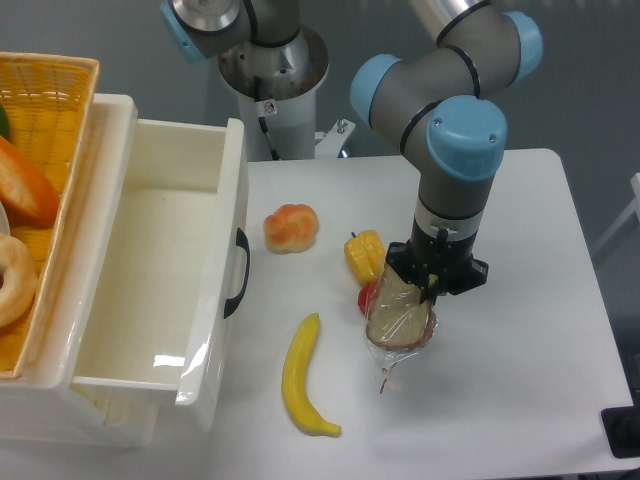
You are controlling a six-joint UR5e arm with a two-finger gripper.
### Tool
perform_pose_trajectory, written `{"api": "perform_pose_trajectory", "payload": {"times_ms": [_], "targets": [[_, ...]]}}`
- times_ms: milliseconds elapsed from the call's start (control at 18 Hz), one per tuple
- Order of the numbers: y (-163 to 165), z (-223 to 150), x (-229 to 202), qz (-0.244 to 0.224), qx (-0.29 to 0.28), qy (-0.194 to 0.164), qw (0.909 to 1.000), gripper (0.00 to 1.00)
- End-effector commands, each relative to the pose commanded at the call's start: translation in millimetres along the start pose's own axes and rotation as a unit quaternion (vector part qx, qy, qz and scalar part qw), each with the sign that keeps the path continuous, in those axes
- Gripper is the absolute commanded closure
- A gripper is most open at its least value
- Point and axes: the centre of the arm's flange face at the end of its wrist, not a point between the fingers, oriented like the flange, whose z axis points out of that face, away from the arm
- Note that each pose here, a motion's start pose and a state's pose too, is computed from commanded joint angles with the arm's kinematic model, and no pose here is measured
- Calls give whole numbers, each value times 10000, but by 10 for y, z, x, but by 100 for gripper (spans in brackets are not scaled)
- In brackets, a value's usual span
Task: Place the toast in the upper white drawer
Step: 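Lift the bagged toast upward with the gripper off the table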
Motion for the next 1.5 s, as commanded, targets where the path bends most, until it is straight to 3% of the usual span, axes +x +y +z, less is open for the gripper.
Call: {"api": "perform_pose_trajectory", "payload": {"times_ms": [222,500,778,944,1167,1500], "targets": [[32,-91,-12,-35,-34,-108,9999,94],[155,-501,44,-143,-246,-508,9983,92],[362,-884,78,-452,-474,-661,9957,92],[552,-1209,261,-692,-648,-507,9942,92],[751,-1709,502,-1058,-589,-592,9909,92],[774,-2333,1099,-1484,-49,-877,9850,92]]}}
